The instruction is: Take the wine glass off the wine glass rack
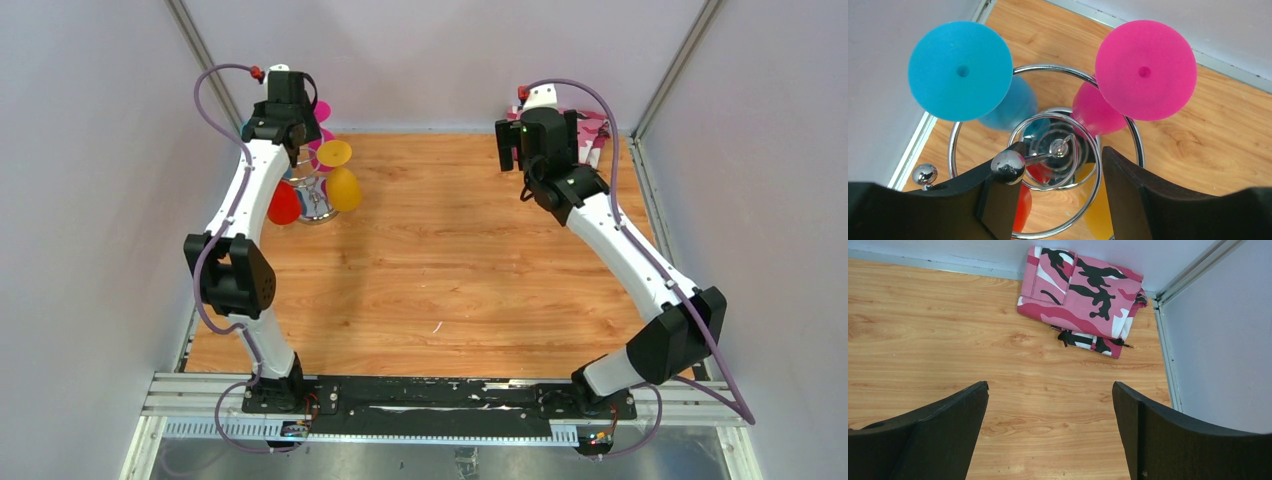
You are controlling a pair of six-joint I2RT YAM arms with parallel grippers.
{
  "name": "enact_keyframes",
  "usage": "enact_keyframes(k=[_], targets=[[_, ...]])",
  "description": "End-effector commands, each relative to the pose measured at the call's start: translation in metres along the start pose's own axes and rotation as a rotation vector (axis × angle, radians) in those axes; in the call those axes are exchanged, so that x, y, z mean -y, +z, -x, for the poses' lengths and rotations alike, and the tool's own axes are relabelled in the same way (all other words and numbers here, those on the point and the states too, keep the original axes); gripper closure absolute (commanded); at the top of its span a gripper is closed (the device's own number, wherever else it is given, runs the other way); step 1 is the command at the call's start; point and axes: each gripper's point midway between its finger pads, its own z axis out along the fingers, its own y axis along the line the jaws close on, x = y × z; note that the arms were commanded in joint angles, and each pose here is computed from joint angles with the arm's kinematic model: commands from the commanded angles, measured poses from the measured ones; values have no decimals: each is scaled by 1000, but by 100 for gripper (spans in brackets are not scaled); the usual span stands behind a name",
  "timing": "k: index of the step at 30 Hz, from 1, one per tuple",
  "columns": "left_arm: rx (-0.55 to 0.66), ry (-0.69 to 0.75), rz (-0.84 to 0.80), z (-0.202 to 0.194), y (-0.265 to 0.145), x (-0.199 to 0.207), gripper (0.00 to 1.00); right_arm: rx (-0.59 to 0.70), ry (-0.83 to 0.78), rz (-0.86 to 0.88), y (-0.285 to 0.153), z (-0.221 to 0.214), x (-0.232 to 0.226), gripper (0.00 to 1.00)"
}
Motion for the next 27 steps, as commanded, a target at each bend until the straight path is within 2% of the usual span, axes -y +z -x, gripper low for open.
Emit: enact_keyframes(k=[1, 11, 16, 20, 27], targets=[[48, -36, -29, 18, -1, 5, 39, -25, -7, -26, 7, -11, 0, 0], [94, -45, -45, 36, -18, 2, 47, -41, -11, -11, 14, -15, -7, 1], [125, -46, -35, 47, -34, -5, 45, -51, -15, -3, 19, -18, -11, 1], [154, -46, -31, 56, -44, -10, 37, -59, -18, 11, 21, -20, -15, 1], [141, -24, -33, 54, -34, -5, 43, -69, -24, 12, 22, -23, -16, 1]])
